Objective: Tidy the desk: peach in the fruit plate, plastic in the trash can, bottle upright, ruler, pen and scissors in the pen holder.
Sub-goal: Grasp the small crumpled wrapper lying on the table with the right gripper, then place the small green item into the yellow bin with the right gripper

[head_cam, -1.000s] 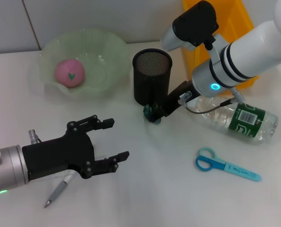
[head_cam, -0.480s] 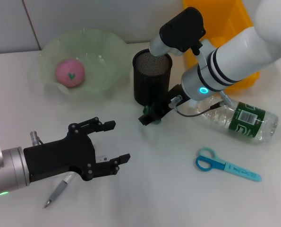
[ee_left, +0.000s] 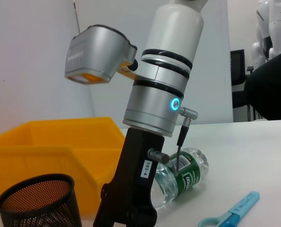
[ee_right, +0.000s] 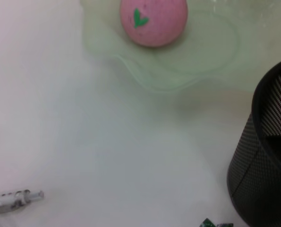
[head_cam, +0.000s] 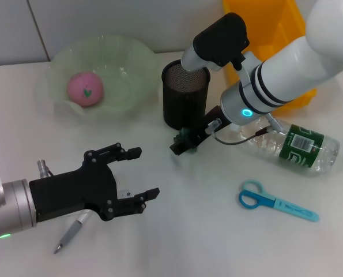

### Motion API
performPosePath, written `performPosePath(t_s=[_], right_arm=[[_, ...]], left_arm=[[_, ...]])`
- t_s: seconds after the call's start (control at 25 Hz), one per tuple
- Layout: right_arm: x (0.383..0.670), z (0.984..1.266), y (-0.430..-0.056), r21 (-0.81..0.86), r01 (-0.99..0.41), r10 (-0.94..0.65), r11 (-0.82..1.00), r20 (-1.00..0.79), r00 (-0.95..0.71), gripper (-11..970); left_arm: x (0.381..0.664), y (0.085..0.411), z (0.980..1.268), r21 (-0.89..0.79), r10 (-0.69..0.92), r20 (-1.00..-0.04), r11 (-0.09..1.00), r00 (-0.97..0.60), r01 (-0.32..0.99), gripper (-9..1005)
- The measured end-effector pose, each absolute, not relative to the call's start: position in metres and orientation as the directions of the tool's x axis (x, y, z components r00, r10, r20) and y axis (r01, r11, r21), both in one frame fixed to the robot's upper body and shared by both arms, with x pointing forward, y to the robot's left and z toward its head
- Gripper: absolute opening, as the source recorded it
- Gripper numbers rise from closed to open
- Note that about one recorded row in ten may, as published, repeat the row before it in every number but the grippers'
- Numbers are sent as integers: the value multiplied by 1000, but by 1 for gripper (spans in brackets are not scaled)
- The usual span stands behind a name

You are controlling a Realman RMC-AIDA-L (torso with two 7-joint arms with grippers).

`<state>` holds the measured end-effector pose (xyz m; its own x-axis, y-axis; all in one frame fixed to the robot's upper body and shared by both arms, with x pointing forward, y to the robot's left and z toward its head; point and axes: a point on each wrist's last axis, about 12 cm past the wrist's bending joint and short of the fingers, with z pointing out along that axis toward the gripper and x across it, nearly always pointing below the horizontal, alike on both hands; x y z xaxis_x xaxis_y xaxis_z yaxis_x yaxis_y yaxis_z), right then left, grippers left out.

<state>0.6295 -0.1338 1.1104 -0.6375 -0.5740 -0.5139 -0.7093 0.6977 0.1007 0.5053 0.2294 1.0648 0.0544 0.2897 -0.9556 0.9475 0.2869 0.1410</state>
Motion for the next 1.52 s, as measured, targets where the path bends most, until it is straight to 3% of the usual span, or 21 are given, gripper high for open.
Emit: performPosePath(t_s=[0.72,0.92,1.52], right_arm=[[630,1107,-133,102,-708,-584,699,-491,-647,586],[630,1108,-133,101,-709,-585,698,-492,-645,465],[623,1113,-139,118,-717,-582,687,-503,-639,335]], left_arm=[[506,229,1065,141,292,-955,286,54,948,798],[506,229,1065,144,293,-954,286,56,947,798],[506,229,1065,145,293,-955,286,58,947,798]])
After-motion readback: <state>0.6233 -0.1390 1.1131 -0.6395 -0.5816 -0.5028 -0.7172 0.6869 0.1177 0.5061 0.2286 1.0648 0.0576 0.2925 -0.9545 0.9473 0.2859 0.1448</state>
